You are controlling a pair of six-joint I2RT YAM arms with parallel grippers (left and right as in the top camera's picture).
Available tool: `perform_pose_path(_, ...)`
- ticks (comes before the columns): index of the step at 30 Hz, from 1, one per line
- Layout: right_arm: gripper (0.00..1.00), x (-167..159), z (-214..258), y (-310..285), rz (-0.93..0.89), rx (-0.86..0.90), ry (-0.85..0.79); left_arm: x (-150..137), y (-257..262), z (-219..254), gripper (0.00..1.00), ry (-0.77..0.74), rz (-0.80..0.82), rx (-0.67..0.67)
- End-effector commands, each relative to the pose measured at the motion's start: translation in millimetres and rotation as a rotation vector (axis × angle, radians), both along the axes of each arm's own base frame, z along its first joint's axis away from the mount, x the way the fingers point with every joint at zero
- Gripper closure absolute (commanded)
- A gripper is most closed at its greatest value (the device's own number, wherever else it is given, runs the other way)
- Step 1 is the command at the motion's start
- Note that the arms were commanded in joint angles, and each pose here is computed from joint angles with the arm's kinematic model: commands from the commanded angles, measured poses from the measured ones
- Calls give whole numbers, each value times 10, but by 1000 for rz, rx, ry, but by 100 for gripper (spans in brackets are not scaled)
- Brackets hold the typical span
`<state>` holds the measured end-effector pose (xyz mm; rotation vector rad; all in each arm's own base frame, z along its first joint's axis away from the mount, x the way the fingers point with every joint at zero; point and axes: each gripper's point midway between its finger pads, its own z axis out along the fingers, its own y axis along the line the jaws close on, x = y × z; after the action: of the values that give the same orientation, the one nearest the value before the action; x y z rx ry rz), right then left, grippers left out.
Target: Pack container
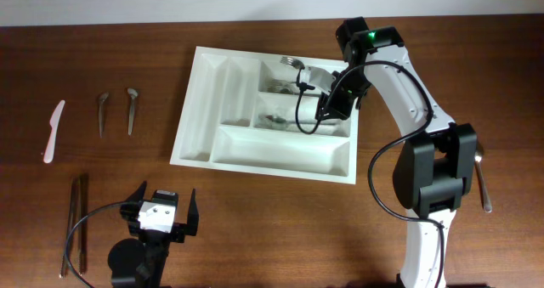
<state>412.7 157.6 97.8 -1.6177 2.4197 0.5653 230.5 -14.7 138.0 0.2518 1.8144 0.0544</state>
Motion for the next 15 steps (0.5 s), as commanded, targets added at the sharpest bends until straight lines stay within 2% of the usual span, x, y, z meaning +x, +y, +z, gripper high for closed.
perform_pose_path(1, 82, 1, -15, 31, 0, 26, 7, 0, 24, -5, 1, -4, 9, 14)
perform_pose_path(4, 76, 75, -7, 46, -32, 31, -11, 0, 24, -5, 1, -4, 9, 14)
perform_pose_path(6, 60, 176, 13, 39, -73, 21, -38, 0, 24, -5, 1, -4, 9, 14)
perform_pose_path(10, 35, 417, 77, -65, -158, -46, -117, 0, 24, -5, 1, -4, 9, 14)
perform_pose_path(15, 11, 529, 91, -150, -177, -97, -167, 0, 24, -5, 1, -4, 9, 14)
